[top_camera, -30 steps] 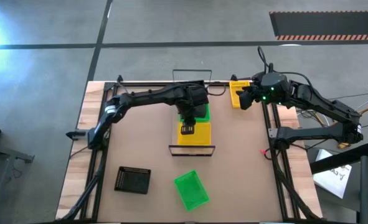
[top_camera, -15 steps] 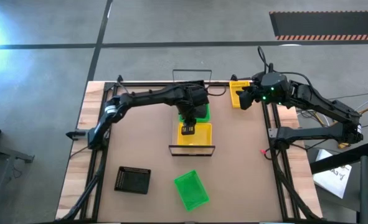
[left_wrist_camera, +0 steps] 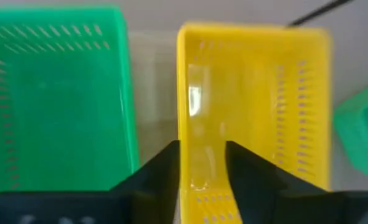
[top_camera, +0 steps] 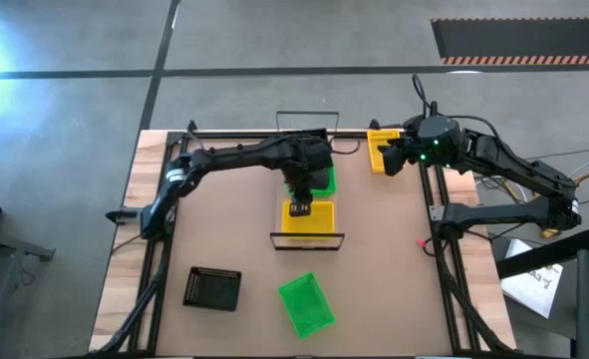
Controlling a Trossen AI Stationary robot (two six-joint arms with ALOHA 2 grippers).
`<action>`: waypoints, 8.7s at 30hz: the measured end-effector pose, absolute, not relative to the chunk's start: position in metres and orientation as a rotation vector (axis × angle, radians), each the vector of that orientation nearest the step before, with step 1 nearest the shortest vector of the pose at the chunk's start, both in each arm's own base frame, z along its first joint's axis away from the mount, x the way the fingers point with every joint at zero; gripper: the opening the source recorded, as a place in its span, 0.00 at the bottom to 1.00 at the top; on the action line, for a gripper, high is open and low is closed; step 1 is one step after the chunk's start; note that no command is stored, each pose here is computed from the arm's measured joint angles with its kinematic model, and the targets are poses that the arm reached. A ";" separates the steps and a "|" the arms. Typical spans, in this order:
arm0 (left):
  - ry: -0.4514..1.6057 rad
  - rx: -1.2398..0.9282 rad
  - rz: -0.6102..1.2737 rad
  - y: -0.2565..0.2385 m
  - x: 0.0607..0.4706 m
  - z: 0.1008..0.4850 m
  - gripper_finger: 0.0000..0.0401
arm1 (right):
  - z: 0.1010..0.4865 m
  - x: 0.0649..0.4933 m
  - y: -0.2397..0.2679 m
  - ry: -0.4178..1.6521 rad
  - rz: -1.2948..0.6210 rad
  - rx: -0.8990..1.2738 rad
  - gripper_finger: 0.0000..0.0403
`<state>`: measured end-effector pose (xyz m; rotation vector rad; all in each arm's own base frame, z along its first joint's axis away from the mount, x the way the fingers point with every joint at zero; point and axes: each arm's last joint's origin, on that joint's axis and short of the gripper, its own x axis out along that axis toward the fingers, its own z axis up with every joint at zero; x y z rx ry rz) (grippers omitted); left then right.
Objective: Stack baskets on shelf by color
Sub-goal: Stack the bottom yellow bin on top of the yellow bin on the shelf, then stack the green bin on top of the green bins on the shelf
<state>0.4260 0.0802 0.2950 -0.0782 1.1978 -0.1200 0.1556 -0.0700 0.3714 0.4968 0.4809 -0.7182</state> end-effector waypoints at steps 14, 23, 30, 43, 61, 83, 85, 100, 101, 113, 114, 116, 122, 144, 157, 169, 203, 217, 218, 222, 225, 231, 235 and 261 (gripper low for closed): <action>1.000 -0.110 0.251 0.078 0.355 0.397 0.45 | 0.362 0.157 -0.070 0.515 -0.723 0.500 0.46; 1.055 -0.286 0.420 0.078 0.302 0.355 0.45 | 0.305 0.162 -0.070 0.656 -0.768 0.665 0.46; 1.014 -0.580 0.534 0.060 0.261 0.313 0.45 | 0.264 0.166 -0.069 0.812 -0.747 0.778 0.46; 0.752 -0.768 0.491 0.043 0.248 0.311 0.45 | 0.245 0.183 -0.156 1.047 -0.865 0.811 0.46; 0.899 -0.756 0.431 0.030 0.241 0.297 0.45 | 0.300 0.213 -0.069 0.928 -0.555 0.772 0.46; 0.983 -0.294 0.149 0.028 0.237 0.289 0.45 | 0.251 0.245 0.272 1.126 -0.628 1.128 0.42; 0.992 -0.301 0.118 0.027 0.236 0.287 0.45 | 0.243 0.265 0.282 1.147 -0.640 1.115 0.43; 0.995 -0.408 0.032 0.012 0.198 0.274 0.45 | 0.223 0.374 0.217 1.144 -0.856 0.992 0.56; 0.986 -0.415 0.035 0.011 0.195 0.275 0.45 | 0.218 0.378 0.213 1.171 -0.848 0.988 0.55; 0.885 -0.465 0.054 0.009 0.170 0.280 0.45 | 0.181 0.390 0.207 1.307 -0.751 0.870 0.19; 0.874 -0.464 0.052 0.010 0.171 0.281 0.45 | 0.182 0.389 0.208 1.313 -0.737 0.854 0.13; 0.848 -0.462 0.047 0.010 0.172 0.283 0.45 | 0.191 0.386 0.211 1.317 -0.688 0.828 0.05; 0.804 -0.460 0.040 0.010 0.176 0.286 0.45 | 0.266 0.366 0.205 1.338 -0.403 0.756 0.02; 0.481 -0.502 0.109 0.017 0.220 0.298 0.45 | 0.370 0.325 -0.168 1.199 -0.049 0.272 0.02; 0.539 -0.680 0.281 0.022 0.243 0.276 0.45 | 0.307 0.386 -0.220 1.165 0.199 0.020 0.02; 0.526 -0.683 0.276 0.022 0.241 0.279 0.45 | 0.275 0.403 -0.218 1.285 0.181 -0.055 0.03; 0.657 -0.814 0.471 0.036 0.225 0.265 0.45 | 0.300 0.301 -0.191 1.430 -0.484 0.539 0.03; 0.607 -0.759 0.570 0.047 0.224 0.266 0.45 | 0.244 0.319 -0.163 1.265 -0.383 0.642 0.02; 0.602 -0.761 0.590 0.051 0.224 0.266 0.45 | 0.245 0.320 -0.160 1.270 -0.353 0.627 0.02; 0.592 -0.759 0.612 0.071 0.231 0.258 0.45 | 0.247 0.326 -0.151 1.273 -0.253 0.558 0.02; 0.606 -0.777 0.578 0.087 0.242 0.246 0.41 | 0.246 0.325 -0.151 1.287 -0.337 0.560 0.02; 0.659 -0.777 0.551 0.104 0.267 0.217 0.24 | 0.245 0.323 -0.157 1.280 -0.426 0.565 0.02; 0.619 -0.748 0.449 0.105 0.283 0.215 0.12 | 0.245 0.323 -0.157 1.279 -0.408 0.548 0.02; 0.644 -0.759 0.292 0.086 0.284 0.231 0.01 | 0.249 0.322 -0.131 1.359 -0.309 0.568 0.02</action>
